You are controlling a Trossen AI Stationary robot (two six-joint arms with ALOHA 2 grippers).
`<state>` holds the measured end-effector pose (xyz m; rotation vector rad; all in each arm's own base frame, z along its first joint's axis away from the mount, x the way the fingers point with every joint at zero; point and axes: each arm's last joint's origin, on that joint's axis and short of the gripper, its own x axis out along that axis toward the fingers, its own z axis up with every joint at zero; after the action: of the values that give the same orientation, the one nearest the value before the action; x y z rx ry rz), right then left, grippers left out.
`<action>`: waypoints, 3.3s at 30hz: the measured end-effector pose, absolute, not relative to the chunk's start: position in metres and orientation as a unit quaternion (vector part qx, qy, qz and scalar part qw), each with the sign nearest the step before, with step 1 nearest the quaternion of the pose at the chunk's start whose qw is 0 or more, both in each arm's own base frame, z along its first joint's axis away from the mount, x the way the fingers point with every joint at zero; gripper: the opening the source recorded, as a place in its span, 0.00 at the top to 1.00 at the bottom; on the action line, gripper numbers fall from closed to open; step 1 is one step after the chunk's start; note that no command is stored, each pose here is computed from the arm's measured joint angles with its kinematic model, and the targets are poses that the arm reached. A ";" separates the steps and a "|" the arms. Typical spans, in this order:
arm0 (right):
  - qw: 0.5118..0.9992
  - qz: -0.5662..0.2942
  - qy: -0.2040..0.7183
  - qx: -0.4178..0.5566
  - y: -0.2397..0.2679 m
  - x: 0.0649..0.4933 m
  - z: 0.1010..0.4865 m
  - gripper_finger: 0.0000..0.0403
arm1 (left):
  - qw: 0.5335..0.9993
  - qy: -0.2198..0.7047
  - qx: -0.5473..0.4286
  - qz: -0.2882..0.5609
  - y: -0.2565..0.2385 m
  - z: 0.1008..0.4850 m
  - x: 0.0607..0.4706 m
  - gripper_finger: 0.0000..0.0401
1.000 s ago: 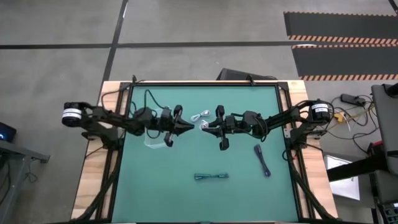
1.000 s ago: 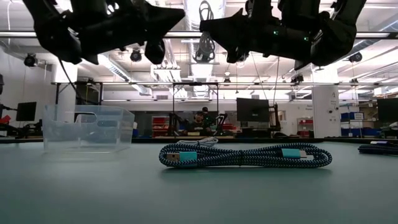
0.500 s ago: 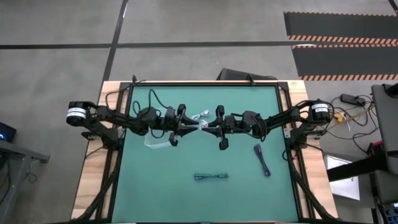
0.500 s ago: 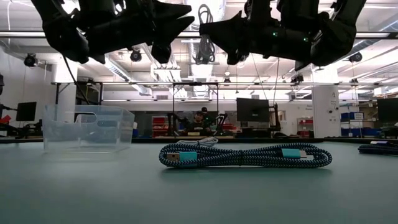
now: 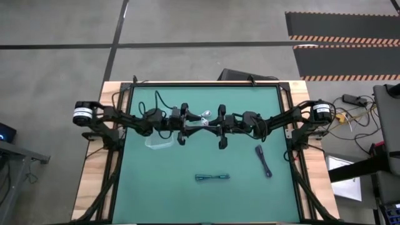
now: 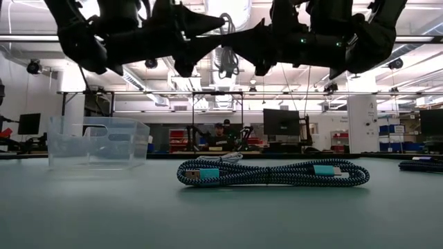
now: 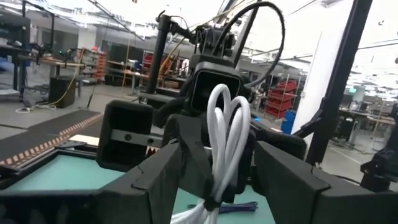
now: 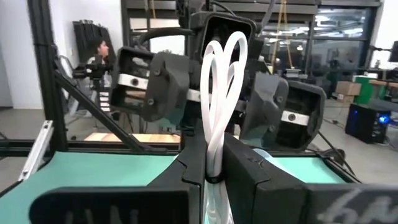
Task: Pick and place USB-C Cables
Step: Put the white charger cable into the transparent bin
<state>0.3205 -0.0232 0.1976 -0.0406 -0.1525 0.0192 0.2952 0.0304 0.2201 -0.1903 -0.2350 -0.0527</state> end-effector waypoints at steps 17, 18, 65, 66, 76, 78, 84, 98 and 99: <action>0.998 -0.005 -0.058 -0.020 -0.026 0.321 0.195 0.93 | 0.989 -0.122 -0.081 -0.030 0.029 0.224 0.305 0.70; 0.998 -0.005 -0.058 -0.020 -0.026 0.321 0.195 0.93 | 0.989 -0.122 -0.082 -0.029 0.029 0.224 0.305 0.73; 0.997 -0.025 0.070 -0.018 -0.028 0.279 0.238 0.56 | 0.937 0.156 -0.222 0.221 0.034 0.259 0.246 0.97; 0.996 -0.028 0.078 -0.021 -0.028 0.276 0.239 0.56 | 0.929 0.171 -0.228 0.234 0.034 0.262 0.243 0.97; 0.988 -0.051 0.143 -0.040 -0.029 0.255 0.245 0.57 | 0.841 0.342 -0.259 0.330 0.034 0.290 0.231 0.97; 0.987 -0.051 0.145 -0.048 -0.029 0.251 0.245 0.57 | 0.816 0.382 -0.258 0.347 0.034 0.292 0.233 0.97; 0.986 -0.049 0.144 -0.063 -0.029 0.246 0.244 0.57 | 0.733 0.503 -0.254 0.382 0.034 0.292 0.239 0.97; 0.983 -0.061 0.158 -0.074 -0.036 0.240 0.240 0.57 | 0.655 0.624 -0.232 0.358 0.051 0.276 0.267 0.96; 0.983 -0.061 0.159 -0.075 -0.036 0.239 0.239 0.57 | 0.651 0.623 -0.237 0.363 0.054 0.274 0.266 0.96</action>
<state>0.2389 -0.0359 0.2391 -0.1514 0.3191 -0.1235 0.2660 0.0537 0.2745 -0.5384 1.4137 0.8253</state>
